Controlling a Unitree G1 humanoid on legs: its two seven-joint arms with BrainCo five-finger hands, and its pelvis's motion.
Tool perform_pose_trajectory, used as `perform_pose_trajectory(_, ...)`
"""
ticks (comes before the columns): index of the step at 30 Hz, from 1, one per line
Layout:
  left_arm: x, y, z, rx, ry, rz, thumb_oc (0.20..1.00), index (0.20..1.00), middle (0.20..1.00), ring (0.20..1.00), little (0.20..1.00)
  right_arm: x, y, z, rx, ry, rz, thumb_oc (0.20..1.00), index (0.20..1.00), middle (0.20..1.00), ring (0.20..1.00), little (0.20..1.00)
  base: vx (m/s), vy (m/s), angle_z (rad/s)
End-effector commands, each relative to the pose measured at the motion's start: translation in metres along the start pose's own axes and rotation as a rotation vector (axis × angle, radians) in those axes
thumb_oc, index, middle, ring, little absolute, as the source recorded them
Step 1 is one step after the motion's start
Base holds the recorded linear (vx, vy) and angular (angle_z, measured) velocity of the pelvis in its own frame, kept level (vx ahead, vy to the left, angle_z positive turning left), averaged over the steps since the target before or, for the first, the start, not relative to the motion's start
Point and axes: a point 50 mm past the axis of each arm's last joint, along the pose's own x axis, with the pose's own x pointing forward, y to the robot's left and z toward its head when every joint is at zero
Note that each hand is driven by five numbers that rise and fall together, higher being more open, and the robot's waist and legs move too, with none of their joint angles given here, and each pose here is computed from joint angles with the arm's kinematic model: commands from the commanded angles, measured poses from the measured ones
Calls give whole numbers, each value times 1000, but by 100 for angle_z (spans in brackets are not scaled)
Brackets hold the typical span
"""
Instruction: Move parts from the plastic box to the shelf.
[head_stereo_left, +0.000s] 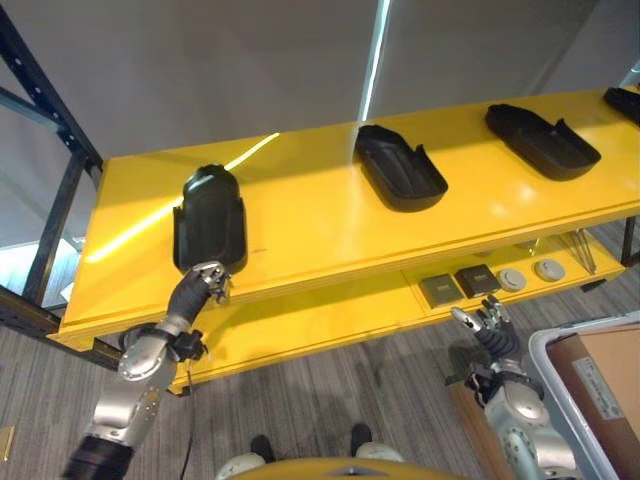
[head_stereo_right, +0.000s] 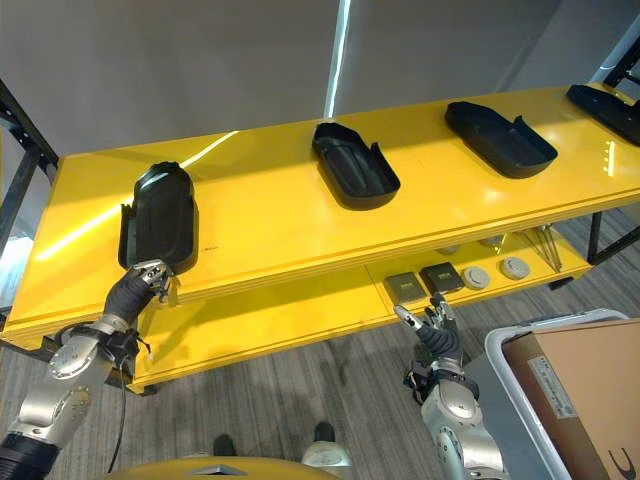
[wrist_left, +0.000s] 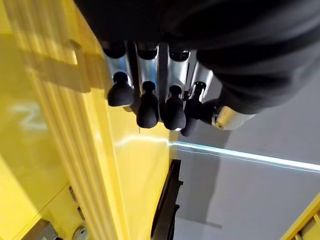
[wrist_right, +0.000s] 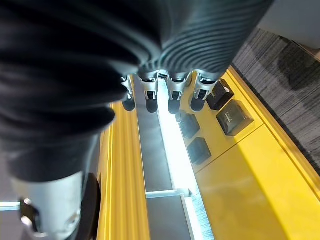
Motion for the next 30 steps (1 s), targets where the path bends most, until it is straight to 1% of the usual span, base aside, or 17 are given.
perform_pose_trajectory(1,18,7,36,53,-189,35,200,200,200,200,200,15,9,21,-14,-108,32,1000,1000,1000,1000,1000,0,0,0)
perform_pose_trajectory(7,26,6,44,28,-212,50,200,200,200,200,200,18,13,21,-20,-108,43,1000,1000,1000,1000,1000,0,0,0)
perform_pose_trajectory(10,33,8,43,-17,-205,78,200,200,200,200,200,20,15,21,-27,-102,49,1000,1000,1000,1000,1000,11,1,-4)
perform_pose_trajectory(19,47,15,36,-18,-179,176,200,200,200,200,200,22,20,19,-37,-97,67,1000,1000,1000,1000,1000,11,0,-7)
perform_pose_trajectory(30,52,50,20,7,-104,372,200,200,200,200,200,27,14,20,-70,-94,86,1000,1000,1000,1000,1000,-1,9,-6)
